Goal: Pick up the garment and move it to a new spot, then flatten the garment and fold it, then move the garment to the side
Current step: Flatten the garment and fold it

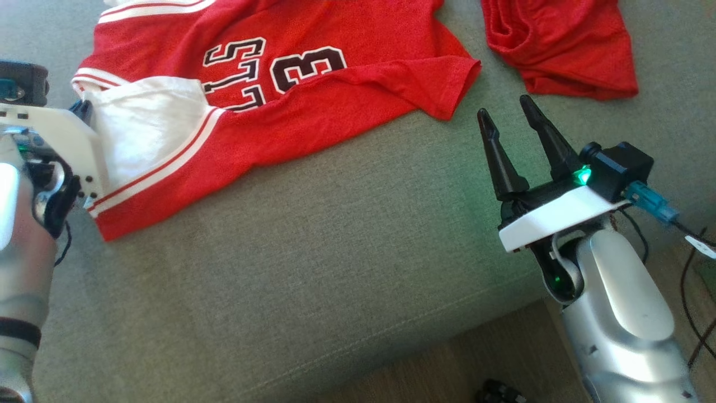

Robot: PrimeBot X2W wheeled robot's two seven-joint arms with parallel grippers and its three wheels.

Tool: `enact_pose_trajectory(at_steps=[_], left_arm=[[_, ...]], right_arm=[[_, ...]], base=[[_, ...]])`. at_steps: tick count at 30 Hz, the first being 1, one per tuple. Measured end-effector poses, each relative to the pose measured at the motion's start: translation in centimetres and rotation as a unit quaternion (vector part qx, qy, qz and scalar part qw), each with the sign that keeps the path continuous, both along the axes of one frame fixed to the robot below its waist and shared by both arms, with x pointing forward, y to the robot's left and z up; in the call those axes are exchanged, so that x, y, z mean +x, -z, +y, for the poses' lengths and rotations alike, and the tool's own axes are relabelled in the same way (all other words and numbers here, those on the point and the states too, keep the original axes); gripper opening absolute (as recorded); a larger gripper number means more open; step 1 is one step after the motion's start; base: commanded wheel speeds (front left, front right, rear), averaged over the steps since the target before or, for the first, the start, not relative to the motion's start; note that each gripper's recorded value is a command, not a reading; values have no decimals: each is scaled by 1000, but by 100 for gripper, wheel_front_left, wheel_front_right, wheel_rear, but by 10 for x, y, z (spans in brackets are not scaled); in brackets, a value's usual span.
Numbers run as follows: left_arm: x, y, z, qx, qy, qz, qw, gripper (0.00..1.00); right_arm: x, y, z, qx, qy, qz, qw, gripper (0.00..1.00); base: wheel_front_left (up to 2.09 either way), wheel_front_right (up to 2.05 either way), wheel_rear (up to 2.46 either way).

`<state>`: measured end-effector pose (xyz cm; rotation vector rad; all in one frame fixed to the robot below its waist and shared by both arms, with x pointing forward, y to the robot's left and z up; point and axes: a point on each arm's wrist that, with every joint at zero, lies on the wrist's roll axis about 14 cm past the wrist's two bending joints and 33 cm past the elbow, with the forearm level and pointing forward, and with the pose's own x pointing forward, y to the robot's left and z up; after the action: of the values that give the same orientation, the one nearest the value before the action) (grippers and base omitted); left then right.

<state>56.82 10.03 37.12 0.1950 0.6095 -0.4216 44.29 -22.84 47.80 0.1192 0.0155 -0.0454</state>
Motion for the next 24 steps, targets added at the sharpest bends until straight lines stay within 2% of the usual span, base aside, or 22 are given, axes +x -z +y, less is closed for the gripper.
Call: enact_pose_trajectory(at_steps=[6, 11, 14, 18, 21, 24], left_arm=[[3, -32, -3, -22, 7, -58, 998, 0], [-4, -68, -5, -49, 20, -126, 991, 0], [-28, -74, -11, -54, 47, -143, 987, 0], [-61, -84, -8, -70, 52, -167, 982, 0], [-79, -98, -2, -80, 43, -190, 978, 0], [-96, -106, 2, -85, 36, -202, 975, 0]], right_arm=[[-2, 2, -2, 1, 4, 6, 1000, 100], [-5, 23, -9, 40, 27, 37, 998, 100], [-7, 40, -10, 80, 42, 67, 994, 100], [-7, 64, -6, 136, 56, 110, 983, 100], [4, 67, 5, 165, 53, 119, 978, 100], [18, 63, 21, 171, 35, 119, 977, 100]], base=[[0, 0, 0], [0, 0, 0], [0, 0, 0], [0, 0, 0], [0, 0, 0], [0, 0, 0]])
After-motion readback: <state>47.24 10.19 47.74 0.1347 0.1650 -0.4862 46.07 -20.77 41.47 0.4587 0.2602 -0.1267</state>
